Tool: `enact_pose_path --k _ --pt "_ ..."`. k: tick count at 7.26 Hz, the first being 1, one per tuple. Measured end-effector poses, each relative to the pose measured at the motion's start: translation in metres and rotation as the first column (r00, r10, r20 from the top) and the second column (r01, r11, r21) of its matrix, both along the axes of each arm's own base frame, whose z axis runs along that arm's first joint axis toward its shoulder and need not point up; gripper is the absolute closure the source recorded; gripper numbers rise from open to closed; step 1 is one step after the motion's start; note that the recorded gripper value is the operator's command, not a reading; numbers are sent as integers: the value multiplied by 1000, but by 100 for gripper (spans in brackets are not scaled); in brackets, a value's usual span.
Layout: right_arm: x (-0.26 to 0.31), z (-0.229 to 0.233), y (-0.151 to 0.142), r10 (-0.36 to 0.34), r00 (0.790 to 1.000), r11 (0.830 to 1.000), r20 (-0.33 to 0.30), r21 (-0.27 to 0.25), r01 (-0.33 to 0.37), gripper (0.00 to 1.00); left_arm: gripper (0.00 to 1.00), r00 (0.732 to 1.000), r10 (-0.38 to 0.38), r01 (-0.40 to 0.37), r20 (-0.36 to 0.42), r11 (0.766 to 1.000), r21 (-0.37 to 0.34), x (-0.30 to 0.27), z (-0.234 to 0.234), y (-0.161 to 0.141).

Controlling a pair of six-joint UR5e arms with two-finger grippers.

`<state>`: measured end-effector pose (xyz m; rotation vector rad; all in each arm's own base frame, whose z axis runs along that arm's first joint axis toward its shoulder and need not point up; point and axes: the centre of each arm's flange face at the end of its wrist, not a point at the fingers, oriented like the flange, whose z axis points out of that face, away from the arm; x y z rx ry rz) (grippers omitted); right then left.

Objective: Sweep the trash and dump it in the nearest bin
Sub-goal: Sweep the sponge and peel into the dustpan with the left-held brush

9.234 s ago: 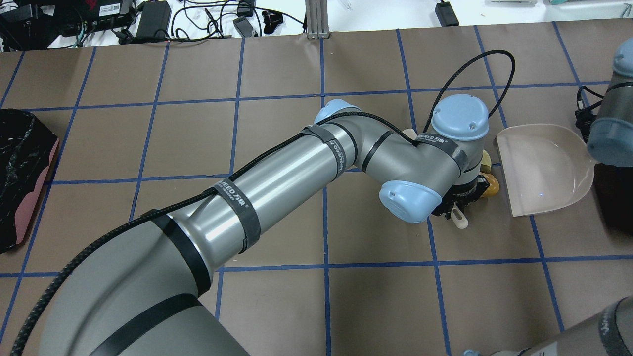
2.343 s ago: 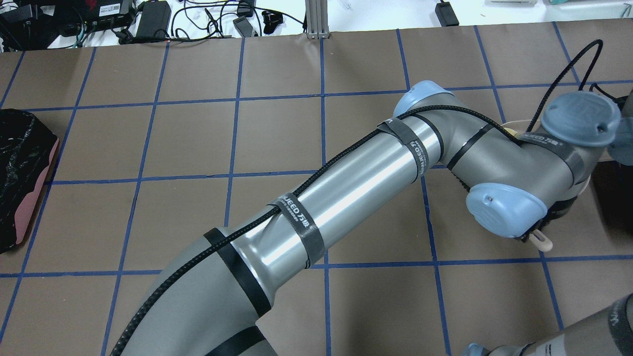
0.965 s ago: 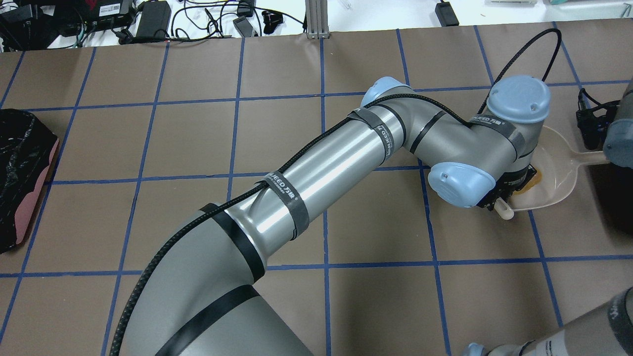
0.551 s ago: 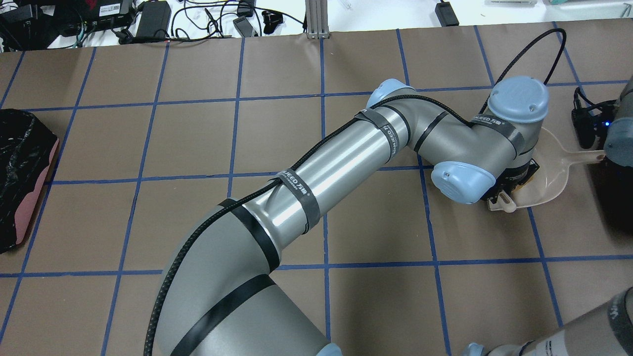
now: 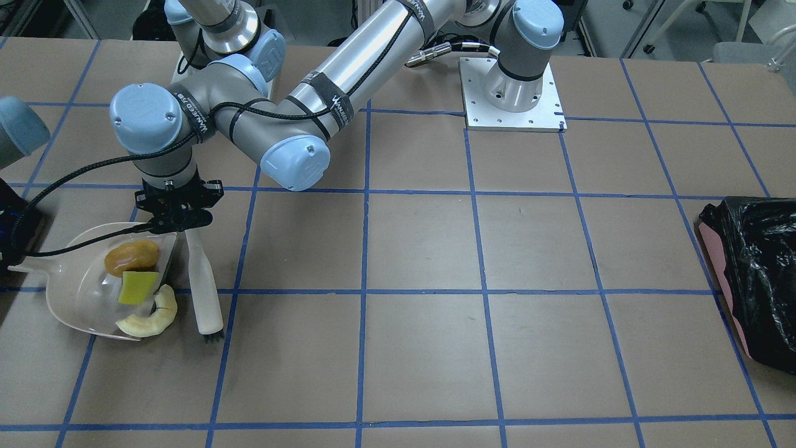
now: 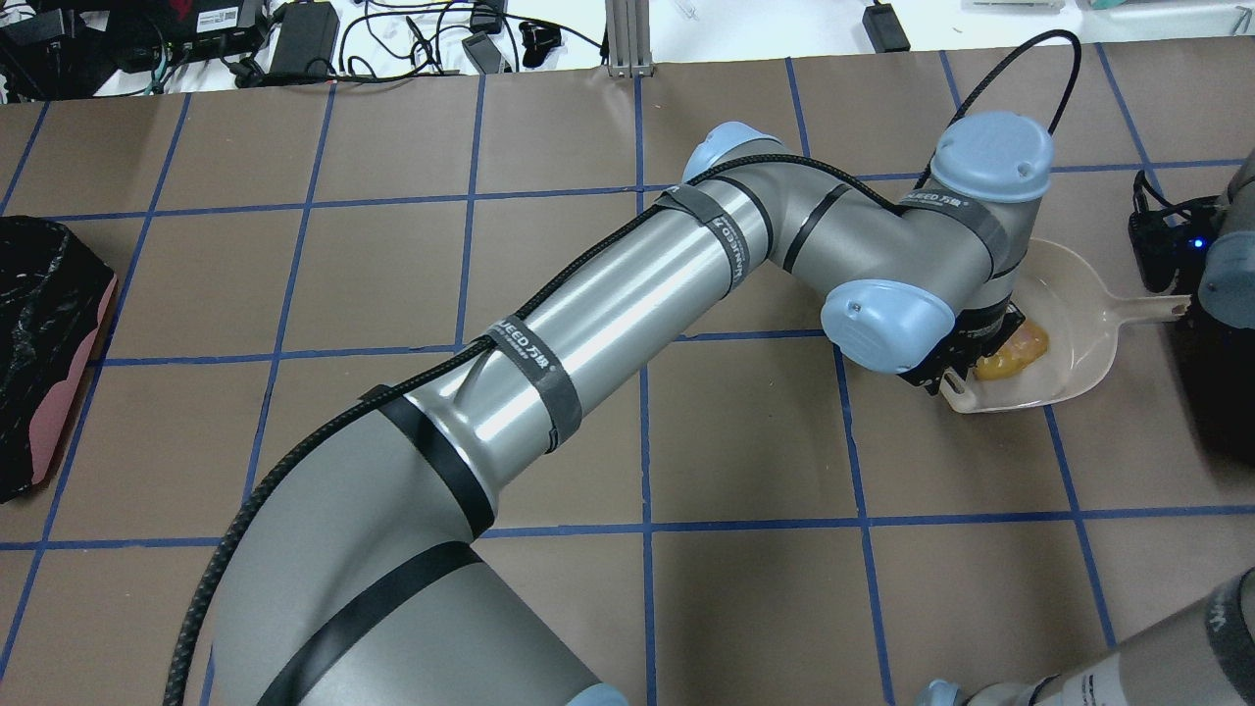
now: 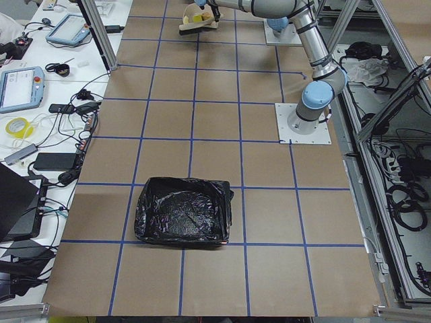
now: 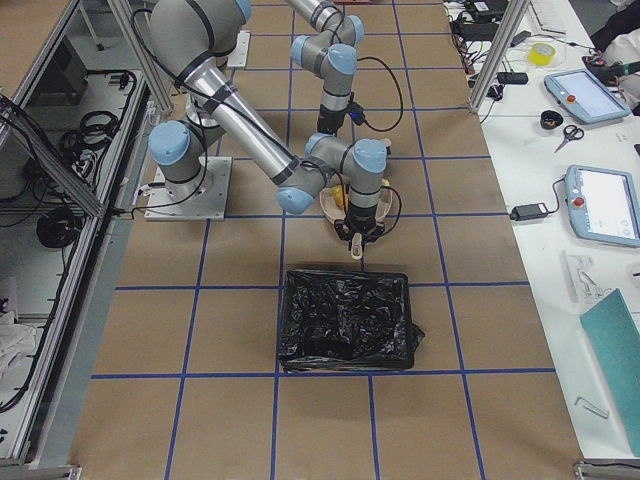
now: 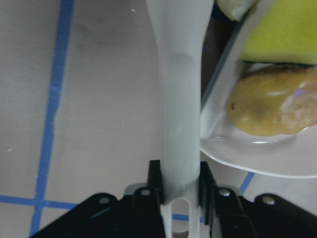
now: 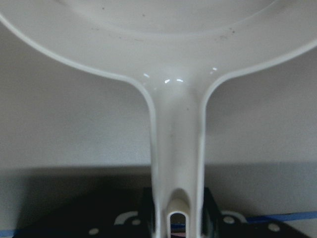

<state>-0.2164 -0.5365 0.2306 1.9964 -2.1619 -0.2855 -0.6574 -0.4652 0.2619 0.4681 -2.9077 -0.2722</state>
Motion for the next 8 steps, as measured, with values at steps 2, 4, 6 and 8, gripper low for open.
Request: enact_pose_path --k 2,4,6,8 --pt "0 0 0 -1 1000 1000 -2 1 1 100 100 998 38 -38 -44 999 -7 -3 -6 -3" --pt "-1 0 0 -2 1000 1000 -4 2 2 100 100 995 58 -58 -78 998 -7 -10 -22 -9" --pt "-1 1 1 -3 1000 1000 -7 4 3 100 100 993 63 -66 -95 998 -20 -16 -39 -15" --pt "-1 1 1 -7 1000 1000 -11 6 8 100 100 986 91 -96 -136 995 -32 -30 -46 -25"
